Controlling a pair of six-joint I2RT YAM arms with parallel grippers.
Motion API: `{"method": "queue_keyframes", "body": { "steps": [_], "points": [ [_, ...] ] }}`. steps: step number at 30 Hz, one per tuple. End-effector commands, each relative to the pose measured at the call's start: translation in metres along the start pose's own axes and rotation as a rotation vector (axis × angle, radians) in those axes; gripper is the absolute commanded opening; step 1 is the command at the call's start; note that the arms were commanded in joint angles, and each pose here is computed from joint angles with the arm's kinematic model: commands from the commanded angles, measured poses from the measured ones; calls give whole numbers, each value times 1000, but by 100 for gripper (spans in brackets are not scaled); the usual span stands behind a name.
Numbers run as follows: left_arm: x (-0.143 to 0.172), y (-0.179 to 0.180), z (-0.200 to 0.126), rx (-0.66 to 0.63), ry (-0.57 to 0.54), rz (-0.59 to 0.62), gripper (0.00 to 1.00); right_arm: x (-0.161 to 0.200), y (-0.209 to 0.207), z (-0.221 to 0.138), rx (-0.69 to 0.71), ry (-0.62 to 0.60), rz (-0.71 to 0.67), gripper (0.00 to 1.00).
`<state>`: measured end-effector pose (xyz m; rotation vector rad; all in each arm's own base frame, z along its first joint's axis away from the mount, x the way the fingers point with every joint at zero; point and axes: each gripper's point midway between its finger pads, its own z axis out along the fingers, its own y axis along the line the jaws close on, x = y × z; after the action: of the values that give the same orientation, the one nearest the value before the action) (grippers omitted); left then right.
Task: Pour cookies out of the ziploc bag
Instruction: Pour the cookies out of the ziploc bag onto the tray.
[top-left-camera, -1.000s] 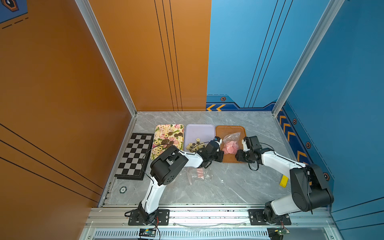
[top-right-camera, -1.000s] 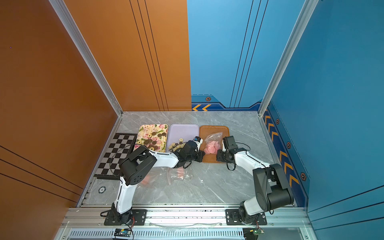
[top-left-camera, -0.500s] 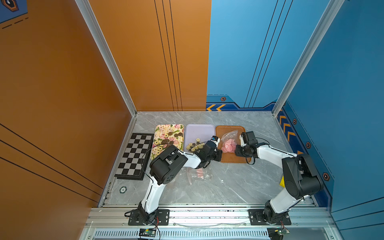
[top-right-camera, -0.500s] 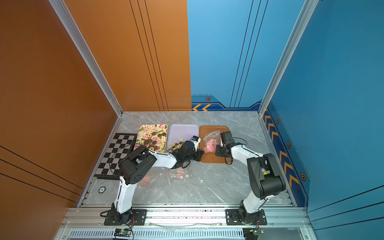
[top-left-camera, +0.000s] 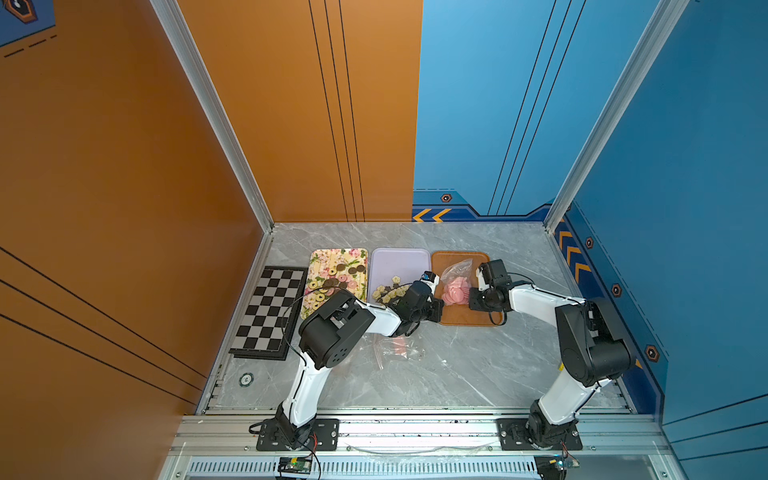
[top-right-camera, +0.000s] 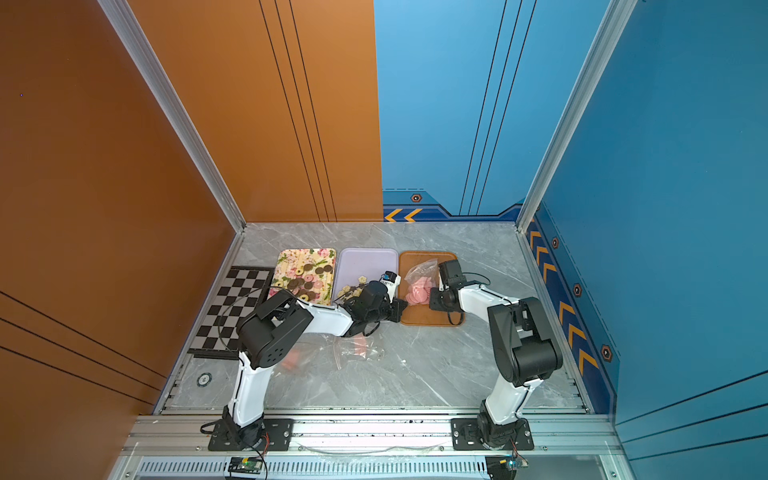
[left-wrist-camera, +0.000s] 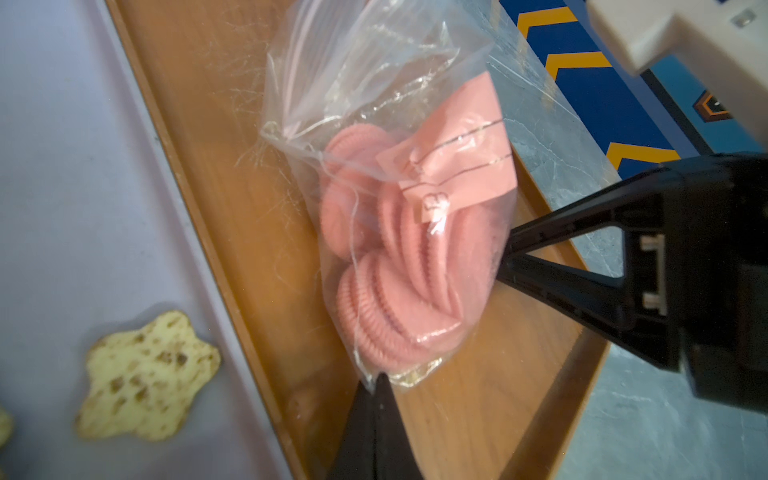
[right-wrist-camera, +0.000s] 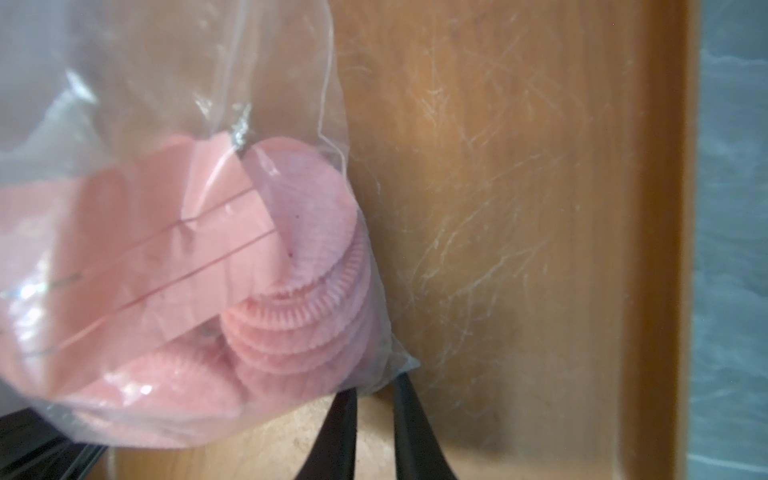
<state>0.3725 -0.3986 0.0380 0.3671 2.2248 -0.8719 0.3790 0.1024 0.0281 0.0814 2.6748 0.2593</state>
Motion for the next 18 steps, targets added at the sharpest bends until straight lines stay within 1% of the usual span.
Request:
{"method": "queue_keyframes", "body": {
  "steps": [1, 4, 7, 10, 18],
  "points": [
    [26, 22, 0, -49, 75, -18, 0, 0, 1, 0, 7, 13, -11, 17],
    [27, 22, 0, -48, 79, -18, 0, -1, 1, -1, 6, 9, -14, 14],
    [28, 22, 0, -46, 80, -18, 0, -1, 2, -2, 5, 5, -17, 6],
    [28, 21, 0, -43, 81, -17, 0, -3, 5, -3, -2, -2, -21, 0],
    [28, 20, 0, -40, 81, -12, 0, -4, 9, -6, -25, -12, -17, 0]
  ]
}}
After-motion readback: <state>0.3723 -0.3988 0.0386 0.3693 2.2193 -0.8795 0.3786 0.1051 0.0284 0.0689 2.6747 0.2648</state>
